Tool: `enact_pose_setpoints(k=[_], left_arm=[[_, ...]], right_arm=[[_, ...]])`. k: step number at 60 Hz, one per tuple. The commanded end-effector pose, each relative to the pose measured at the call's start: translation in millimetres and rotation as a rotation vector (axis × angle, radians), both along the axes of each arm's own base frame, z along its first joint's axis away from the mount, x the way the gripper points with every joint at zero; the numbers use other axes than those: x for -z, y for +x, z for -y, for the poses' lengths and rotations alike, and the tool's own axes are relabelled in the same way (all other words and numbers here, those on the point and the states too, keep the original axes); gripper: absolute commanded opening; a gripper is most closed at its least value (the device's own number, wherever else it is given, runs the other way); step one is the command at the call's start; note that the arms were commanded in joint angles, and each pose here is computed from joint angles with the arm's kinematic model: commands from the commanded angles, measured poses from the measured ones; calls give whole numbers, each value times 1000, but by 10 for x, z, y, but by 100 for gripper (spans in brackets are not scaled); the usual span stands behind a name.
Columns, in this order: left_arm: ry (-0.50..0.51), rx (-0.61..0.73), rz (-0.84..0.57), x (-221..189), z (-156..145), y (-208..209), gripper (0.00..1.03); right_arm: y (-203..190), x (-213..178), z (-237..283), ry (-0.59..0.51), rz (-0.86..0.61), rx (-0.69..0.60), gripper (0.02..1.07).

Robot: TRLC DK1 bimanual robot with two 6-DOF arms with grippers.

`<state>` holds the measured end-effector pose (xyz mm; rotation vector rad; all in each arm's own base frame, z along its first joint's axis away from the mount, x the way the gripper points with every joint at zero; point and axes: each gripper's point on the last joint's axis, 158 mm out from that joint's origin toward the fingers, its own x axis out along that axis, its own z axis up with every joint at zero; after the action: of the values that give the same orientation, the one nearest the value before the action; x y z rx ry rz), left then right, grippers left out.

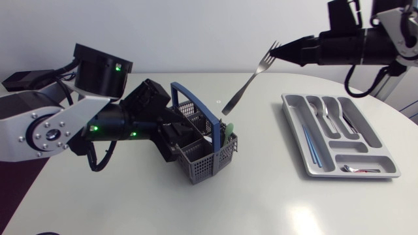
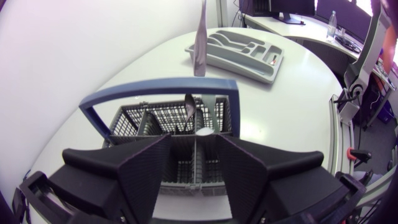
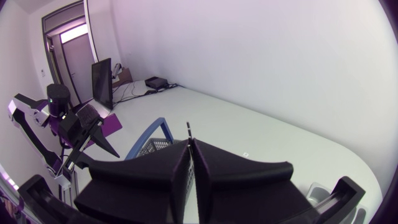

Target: Unload the cutlery basket into the drawer organizer.

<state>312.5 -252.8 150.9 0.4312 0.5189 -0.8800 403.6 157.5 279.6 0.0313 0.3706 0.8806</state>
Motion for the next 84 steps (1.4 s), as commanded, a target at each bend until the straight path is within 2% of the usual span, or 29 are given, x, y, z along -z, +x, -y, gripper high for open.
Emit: enact_pose_setpoints(k=[1, 17, 37, 45, 57, 66, 84], left_arm=[[-50, 17, 1, -235, 176, -3, 57], [-125, 148, -136, -347, 549, -212, 60], [-172, 324, -325, -271, 745, -585, 63], [-209, 395, -393, -298, 821, -745, 65], [-195, 446, -421, -218, 929, -908, 66], [-220, 487, -471, -182, 974, -983, 66], [-236, 515, -465, -191, 1040, -978, 68]], right_arm=[[-153, -56, 138, 26, 3, 4, 12], [-688, -86, 218, 53, 33, -70, 13], [-1173, -45, -21, 84, 28, -183, 13], [-1222, -33, -104, 96, 10, -206, 13], [-1260, -65, -190, 114, 9, -220, 13], [-1245, -137, -237, 136, 17, -217, 13], [-1287, -147, -392, 156, -4, -249, 13]])
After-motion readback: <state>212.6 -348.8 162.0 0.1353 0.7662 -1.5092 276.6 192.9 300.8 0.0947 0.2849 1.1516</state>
